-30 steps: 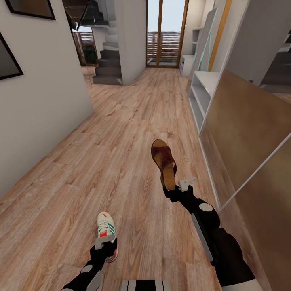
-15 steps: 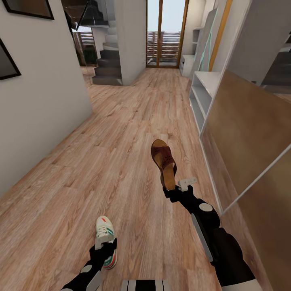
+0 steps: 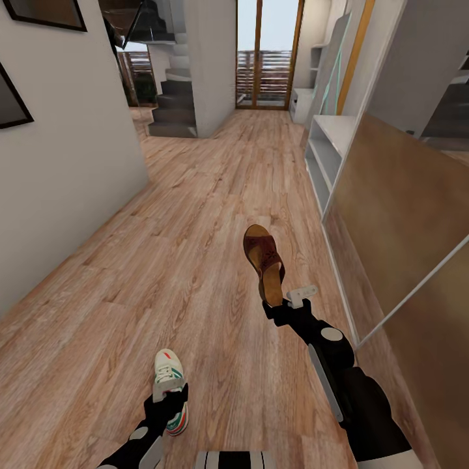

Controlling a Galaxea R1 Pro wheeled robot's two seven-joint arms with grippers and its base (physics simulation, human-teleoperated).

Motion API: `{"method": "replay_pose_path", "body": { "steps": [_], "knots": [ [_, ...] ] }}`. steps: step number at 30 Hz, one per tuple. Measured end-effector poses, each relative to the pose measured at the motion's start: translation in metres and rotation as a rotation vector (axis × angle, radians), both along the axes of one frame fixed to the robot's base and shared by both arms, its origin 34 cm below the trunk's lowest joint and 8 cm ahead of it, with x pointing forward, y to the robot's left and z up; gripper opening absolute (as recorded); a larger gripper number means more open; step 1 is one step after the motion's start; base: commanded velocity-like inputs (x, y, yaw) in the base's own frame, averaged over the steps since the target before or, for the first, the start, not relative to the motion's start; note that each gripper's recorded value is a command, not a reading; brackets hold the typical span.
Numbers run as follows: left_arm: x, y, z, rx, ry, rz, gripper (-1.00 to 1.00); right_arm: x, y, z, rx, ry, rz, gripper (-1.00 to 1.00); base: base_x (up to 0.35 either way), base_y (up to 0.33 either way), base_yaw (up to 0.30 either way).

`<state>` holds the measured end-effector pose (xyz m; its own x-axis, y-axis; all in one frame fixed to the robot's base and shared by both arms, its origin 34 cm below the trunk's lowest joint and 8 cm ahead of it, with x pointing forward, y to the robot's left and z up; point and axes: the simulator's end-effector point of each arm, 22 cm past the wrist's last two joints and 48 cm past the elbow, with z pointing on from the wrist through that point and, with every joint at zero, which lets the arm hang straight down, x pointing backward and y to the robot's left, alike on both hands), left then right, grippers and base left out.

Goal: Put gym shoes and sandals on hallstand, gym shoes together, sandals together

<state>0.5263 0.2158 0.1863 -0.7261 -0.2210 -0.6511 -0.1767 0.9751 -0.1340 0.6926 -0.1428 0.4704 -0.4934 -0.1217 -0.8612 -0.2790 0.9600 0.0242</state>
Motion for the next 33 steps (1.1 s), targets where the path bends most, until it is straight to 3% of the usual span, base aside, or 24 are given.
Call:
{"method": "replay_pose_path", "body": {
  "steps": [8,33],
  "knots": [
    [-0.003,0.004,-0.002,0.000,0.006,0.011,1.00,0.000,0.000,0.000,0.001,0.001,0.000,-1.00,0.000,0.000,0.000],
    [-0.016,0.014,-0.015,-0.063,0.044,0.166,1.00,-0.001,0.001,-0.012,0.002,0.020,0.000,-1.00,0.000,0.000,0.000]
  ]
}}
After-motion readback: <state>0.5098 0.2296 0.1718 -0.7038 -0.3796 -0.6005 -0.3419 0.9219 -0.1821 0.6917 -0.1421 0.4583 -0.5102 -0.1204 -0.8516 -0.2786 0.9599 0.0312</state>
